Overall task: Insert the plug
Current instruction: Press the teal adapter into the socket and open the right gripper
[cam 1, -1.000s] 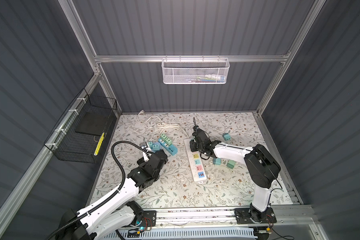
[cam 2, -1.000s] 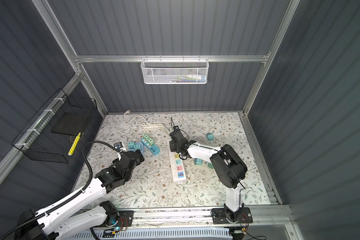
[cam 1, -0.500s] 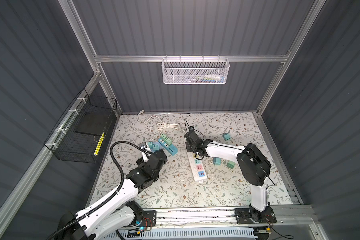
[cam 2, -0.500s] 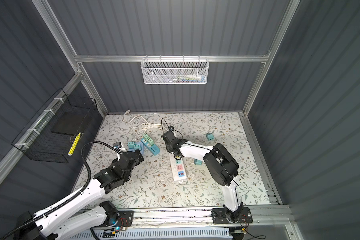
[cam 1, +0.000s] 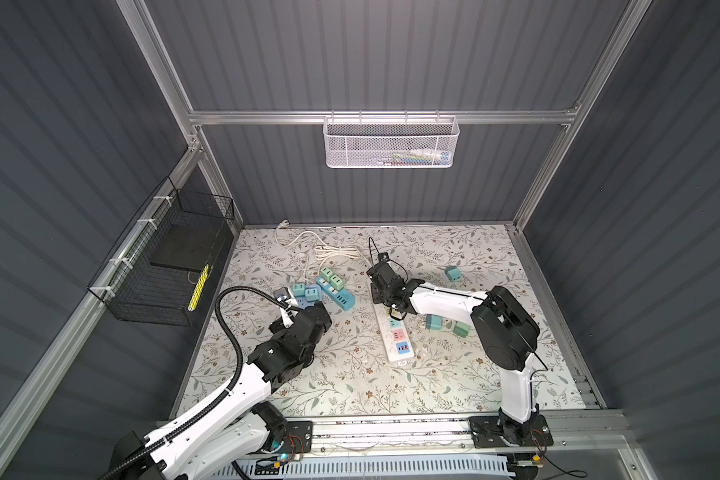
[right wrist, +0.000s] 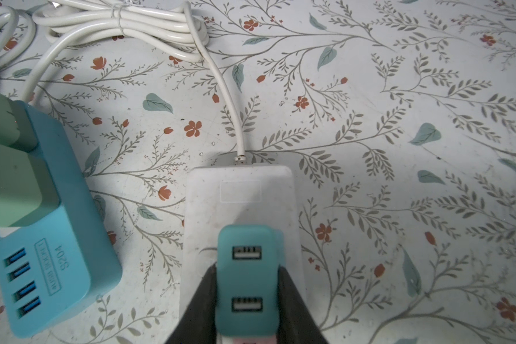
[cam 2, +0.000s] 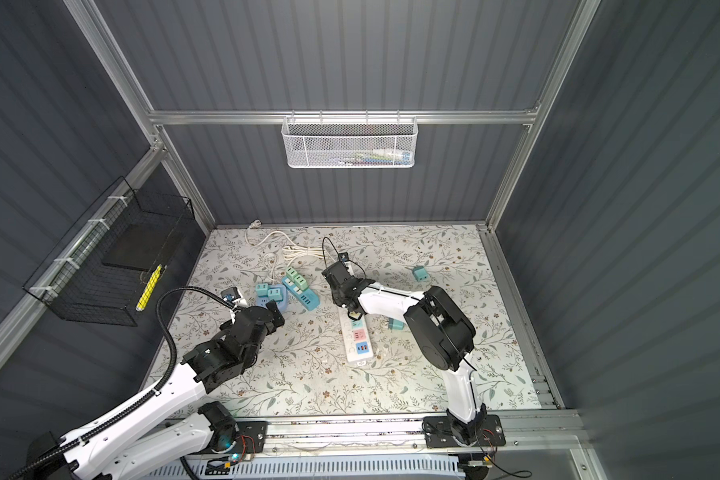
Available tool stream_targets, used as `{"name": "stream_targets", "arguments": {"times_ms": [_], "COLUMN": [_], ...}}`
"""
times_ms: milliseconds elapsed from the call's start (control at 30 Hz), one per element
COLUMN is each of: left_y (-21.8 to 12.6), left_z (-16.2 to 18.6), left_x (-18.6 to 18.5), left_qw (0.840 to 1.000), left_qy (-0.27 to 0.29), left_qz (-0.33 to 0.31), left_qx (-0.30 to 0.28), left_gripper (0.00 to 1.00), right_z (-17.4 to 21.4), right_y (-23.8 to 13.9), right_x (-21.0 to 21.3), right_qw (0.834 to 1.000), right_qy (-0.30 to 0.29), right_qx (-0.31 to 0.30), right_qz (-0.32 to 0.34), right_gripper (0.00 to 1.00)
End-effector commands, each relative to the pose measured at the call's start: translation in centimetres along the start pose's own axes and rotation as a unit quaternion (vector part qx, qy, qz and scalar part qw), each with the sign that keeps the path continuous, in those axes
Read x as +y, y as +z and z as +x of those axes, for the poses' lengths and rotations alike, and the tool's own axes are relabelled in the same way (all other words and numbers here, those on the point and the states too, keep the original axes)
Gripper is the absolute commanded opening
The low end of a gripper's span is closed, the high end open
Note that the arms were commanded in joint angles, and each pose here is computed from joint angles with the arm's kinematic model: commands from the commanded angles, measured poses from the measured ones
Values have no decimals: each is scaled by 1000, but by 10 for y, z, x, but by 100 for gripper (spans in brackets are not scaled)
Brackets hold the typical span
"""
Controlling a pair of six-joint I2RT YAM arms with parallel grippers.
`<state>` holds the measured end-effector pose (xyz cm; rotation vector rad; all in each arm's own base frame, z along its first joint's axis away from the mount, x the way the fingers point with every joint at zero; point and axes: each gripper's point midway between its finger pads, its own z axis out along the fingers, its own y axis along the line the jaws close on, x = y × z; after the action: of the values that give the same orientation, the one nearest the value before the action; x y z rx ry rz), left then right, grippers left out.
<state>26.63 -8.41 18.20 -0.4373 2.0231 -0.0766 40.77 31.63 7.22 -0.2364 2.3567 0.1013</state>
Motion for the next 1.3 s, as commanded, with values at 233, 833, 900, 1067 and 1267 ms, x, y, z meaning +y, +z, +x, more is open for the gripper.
{"name": "stream_targets", "arguments": {"times_ms": [233,833,900,1067,1267], "left_y": [-2,-2,-2,-2,0], "left_z": [-3,-5,-4,-5,-3], "left_x": [-7,-15,-15,-17,-20], "left_qw": [1000,999,999,999,999], "left_qy": [17,27,27,26,30], "left_qz": [16,28,29,30,35], "left_qx": [3,10,11,10,14], "left_gripper": [100,100,100,100,100], "right_z": [6,-21,-13,12,20], "right_y": [-16,-17,-12,-1,-7], "right_x": [5,-26,-31,-41,-43], "right_qw": [995,995,995,993,993], "right_qy": [-45,-15,-11,-9,0], "right_qx": [81,86,93,116,119], "right_qz": [-44,-46,-40,-25,-30], "right_gripper": [66,70,70,69,68]}}
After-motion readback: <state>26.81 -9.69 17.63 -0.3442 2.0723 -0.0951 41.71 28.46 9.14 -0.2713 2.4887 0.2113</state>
